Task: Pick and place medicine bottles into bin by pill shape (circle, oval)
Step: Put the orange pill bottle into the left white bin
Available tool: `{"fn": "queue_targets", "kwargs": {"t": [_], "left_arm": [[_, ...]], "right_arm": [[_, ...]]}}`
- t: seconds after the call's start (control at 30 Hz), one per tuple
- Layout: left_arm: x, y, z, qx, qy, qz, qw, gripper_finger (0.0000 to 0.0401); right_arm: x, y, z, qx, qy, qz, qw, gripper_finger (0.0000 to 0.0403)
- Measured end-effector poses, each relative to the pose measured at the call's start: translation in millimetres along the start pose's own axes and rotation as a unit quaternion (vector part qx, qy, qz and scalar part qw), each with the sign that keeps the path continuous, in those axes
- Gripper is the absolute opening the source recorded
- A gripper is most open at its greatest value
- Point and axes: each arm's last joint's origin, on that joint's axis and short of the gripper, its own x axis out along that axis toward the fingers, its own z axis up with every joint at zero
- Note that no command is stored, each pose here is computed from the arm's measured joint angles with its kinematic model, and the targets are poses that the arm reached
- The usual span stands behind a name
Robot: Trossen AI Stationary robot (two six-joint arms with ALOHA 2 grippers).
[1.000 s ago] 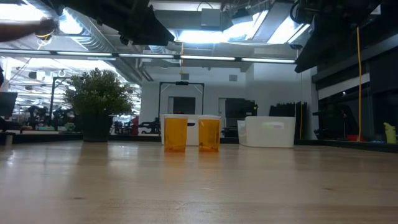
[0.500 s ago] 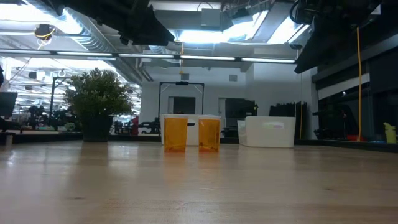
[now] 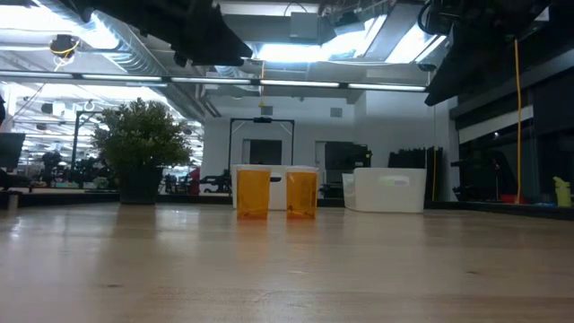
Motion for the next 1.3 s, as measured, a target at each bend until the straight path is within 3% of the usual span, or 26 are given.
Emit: {"fn": "queue_targets", "kwargs": {"t": [0.47, 0.67, 0.83, 1.07, 1.3], "left_arm": [[-0.6, -1.4, 1.3, -0.035, -0.005, -0.011, 0.999, 0.0204], [-11.2, -22.7, -3.2, -0.098, 0.032, -0.159, 0.982, 0.0204], [-30.2, -46.4, -6.9, -0.079, 0.045, -0.229, 0.969, 0.0204], [-36.7, -59.9, -28.6, -0.069, 0.099, -0.153, 0.981, 0.0204], [-24.4, -72.4, -53.8, -0.035, 0.149, -0.139, 0.978, 0.0204]], "right_arm": [[0.0, 0.0, 0.0, 0.0, 0.0, 0.0, 1.0, 0.0197], [0.0, 0.0, 0.0, 0.0, 0.0, 0.0, 1.0, 0.0197], [0.0, 0.0, 0.0, -0.001, 0.0, 0.0, 1.0, 0.0197], [-0.1, 0.0, 0.1, 0.0, 0.0, 0.0, 1.0, 0.0197], [-0.1, 0.1, 0.2, 0.0, -0.001, 0.0, 1.0, 0.0197]]}}
